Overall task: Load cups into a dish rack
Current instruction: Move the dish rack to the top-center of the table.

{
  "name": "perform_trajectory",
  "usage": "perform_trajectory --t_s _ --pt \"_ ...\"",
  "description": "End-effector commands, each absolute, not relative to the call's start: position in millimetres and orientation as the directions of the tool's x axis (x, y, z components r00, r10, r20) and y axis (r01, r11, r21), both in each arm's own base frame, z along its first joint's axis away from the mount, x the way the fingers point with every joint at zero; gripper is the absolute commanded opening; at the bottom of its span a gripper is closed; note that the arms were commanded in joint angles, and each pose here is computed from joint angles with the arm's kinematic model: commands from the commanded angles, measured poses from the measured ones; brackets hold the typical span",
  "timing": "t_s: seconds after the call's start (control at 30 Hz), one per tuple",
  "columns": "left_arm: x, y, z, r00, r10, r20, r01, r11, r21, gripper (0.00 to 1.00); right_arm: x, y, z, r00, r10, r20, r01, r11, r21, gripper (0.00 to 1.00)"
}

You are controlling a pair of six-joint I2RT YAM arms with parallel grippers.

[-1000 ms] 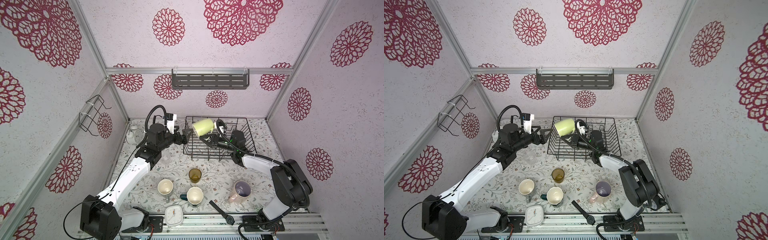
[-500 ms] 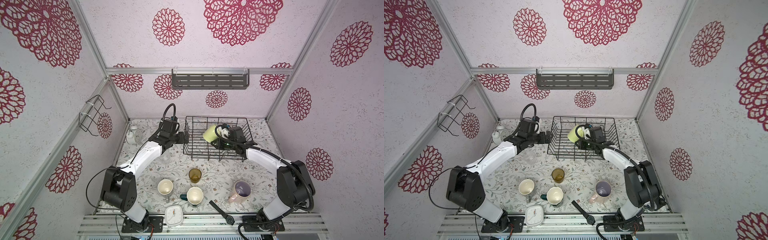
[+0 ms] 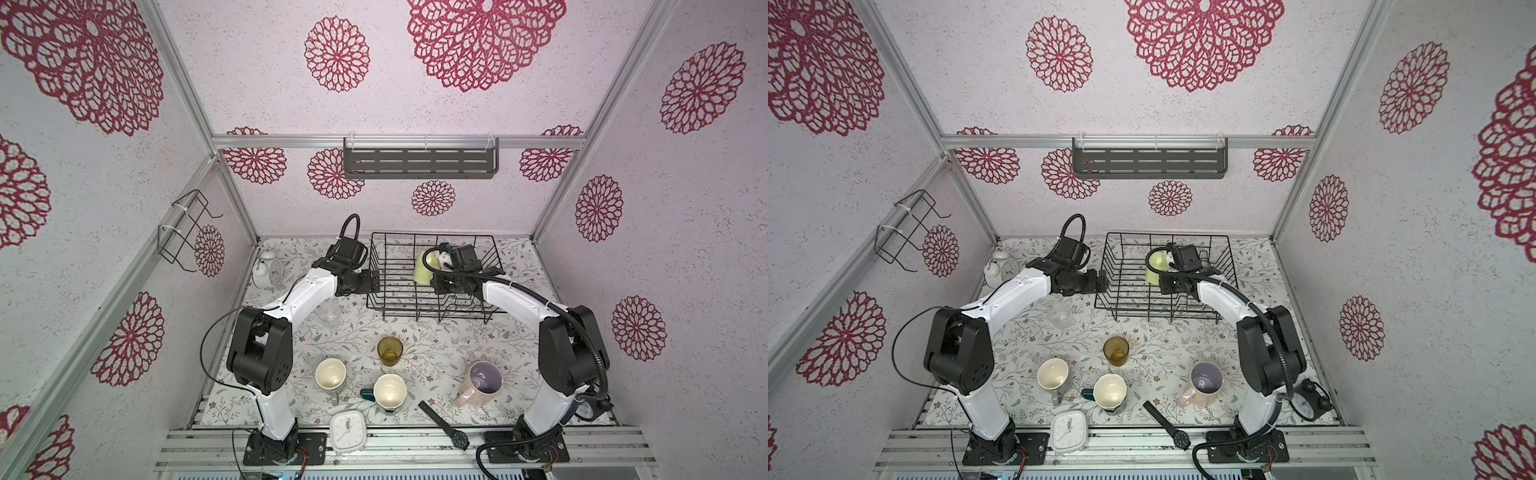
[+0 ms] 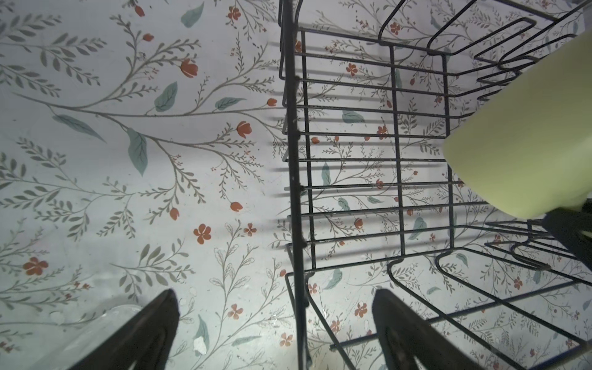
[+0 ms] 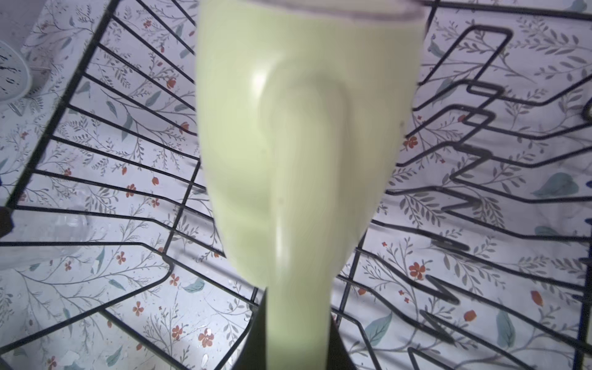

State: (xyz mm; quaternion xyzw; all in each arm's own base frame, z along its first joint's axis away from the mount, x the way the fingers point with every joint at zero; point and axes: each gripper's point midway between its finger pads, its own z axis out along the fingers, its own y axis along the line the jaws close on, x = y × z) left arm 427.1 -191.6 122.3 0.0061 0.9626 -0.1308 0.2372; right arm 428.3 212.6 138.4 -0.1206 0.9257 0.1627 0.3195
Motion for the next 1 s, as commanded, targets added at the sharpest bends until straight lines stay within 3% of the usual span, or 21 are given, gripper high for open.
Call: perform_trajectory --t_s 0.0,0.33,0.53,0.97 --pt "424.4 -198.4 104.8 -0.918 -0.027 -0.396 0.079 0.965 -0.249 0.9 451.5 216.1 193.7 -0.644 -0.104 -0.758 -0.362 0.914 0.183 0.0" --pt "402.5 -189.0 93.2 -0.94 0.054 -0.336 0.125 0.973 -0.194 0.52 461.7 212.8 193.5 -0.64 -0.131 -0.757 -0.351 0.926 0.137 0.0" --pt "383.8 -173.5 85.4 -0.95 0.12 -0.288 0.161 0.979 -0.126 0.45 473.3 207.2 190.8 -0.633 -0.143 -0.761 -0.304 0.95 0.075 0.0" --pt "357.0 -153.1 88.9 -0.956 0.115 -0.27 0.14 0.987 -0.075 0.45 507.5 230.6 182.1 -0.595 -0.137 -0.792 -0.289 0.956 0.052 0.0"
